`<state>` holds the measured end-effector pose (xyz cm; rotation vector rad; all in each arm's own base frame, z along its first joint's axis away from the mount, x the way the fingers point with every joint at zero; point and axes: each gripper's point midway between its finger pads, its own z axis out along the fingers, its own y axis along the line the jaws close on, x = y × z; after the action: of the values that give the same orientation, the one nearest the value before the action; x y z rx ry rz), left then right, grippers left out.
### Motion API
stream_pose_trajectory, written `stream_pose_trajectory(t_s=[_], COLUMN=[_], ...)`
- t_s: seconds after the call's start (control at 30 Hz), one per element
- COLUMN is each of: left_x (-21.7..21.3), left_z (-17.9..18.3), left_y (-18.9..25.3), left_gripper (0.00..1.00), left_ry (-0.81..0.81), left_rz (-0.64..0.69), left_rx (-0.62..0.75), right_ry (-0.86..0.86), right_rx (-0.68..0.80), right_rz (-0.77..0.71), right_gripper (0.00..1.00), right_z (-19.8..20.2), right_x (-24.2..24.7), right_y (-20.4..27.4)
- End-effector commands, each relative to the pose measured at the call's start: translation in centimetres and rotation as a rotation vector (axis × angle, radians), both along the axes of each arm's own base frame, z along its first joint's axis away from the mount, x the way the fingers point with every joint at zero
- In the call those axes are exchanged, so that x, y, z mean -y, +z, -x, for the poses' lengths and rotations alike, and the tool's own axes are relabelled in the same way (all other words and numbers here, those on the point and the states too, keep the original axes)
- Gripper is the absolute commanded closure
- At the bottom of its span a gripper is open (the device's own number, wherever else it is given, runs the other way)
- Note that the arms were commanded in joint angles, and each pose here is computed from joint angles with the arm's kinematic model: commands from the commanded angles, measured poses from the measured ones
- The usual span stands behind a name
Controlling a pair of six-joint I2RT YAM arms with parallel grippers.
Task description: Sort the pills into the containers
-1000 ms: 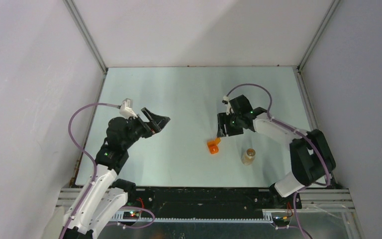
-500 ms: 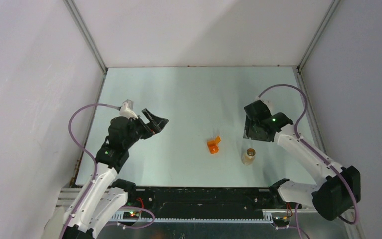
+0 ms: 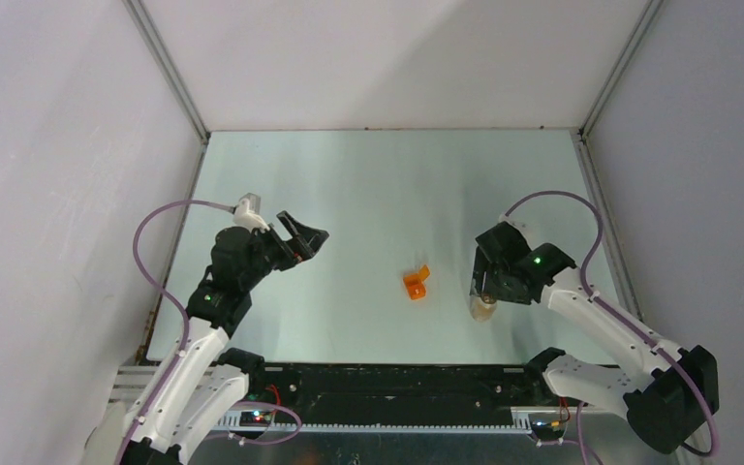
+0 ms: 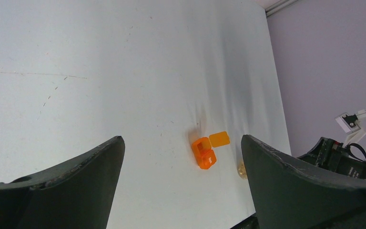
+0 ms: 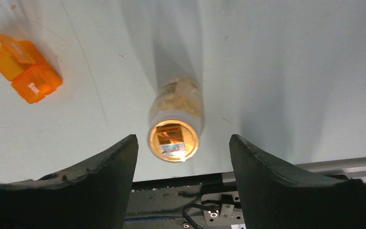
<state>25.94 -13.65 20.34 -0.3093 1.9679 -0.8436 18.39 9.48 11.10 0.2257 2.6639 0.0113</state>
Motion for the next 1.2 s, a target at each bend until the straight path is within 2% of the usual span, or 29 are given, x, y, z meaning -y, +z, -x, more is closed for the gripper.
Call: stream_pose_trajectory(t_s=[0.0, 0.17, 0.43, 0.5, 0.57, 0.73, 0.87, 1.0, 1.17], left_x=[0.4, 1.0, 2.4, 2.8, 3.5, 4.9, 6.7, 9.1, 12.6], left_z=[-0.3, -0.2, 0.5, 0.6, 0.7, 1.0, 1.9, 3.5, 7.1], left_y=[2.1, 1.9, 1.4, 1.4, 1.6, 2.7, 3.9, 5.8, 7.4], left_gripper=[0.02, 0.02, 0.01, 0.01, 0.01, 0.01, 0.02, 0.04, 0.06], left_ry=[-0.025, -0.056, -0.113, -0.128, -0.149, -0.199, -0.282, -0.408, -0.639], left_rz=[-0.005, -0.001, -0.041, -0.046, -0.047, -0.071, -0.090, -0.119, -0.204], left_rx=[0.092, 0.091, 0.096, 0.101, 0.110, 0.169, 0.255, 0.420, 0.647], right_ry=[-0.004, -0.024, -0.031, -0.013, 0.007, 0.081, 0.197, 0.353, 0.553], right_rx=[0.008, -0.021, -0.054, -0.045, -0.028, 0.056, 0.144, 0.194, 0.223], right_rz=[-0.045, -0.039, -0.027, -0.059, -0.092, -0.194, -0.334, -0.517, -0.701], right_gripper=[0.25, 0.27, 0.46, 0.57, 0.61, 0.62, 0.62, 0.62, 0.61], right_z=[-0.3, -0.1, 0.0, -0.2, -0.5, -1.5, -1.9, -1.4, 0.1], right_x=[-1.1, -1.1, -1.4, -2.1, -2.7, -4.7, -7.3, -10.9, -14.9], right_y=[-0.7, -2.2, -3.6, -3.3, -2.6, 1.2, 5.3, 9.2, 13.1])
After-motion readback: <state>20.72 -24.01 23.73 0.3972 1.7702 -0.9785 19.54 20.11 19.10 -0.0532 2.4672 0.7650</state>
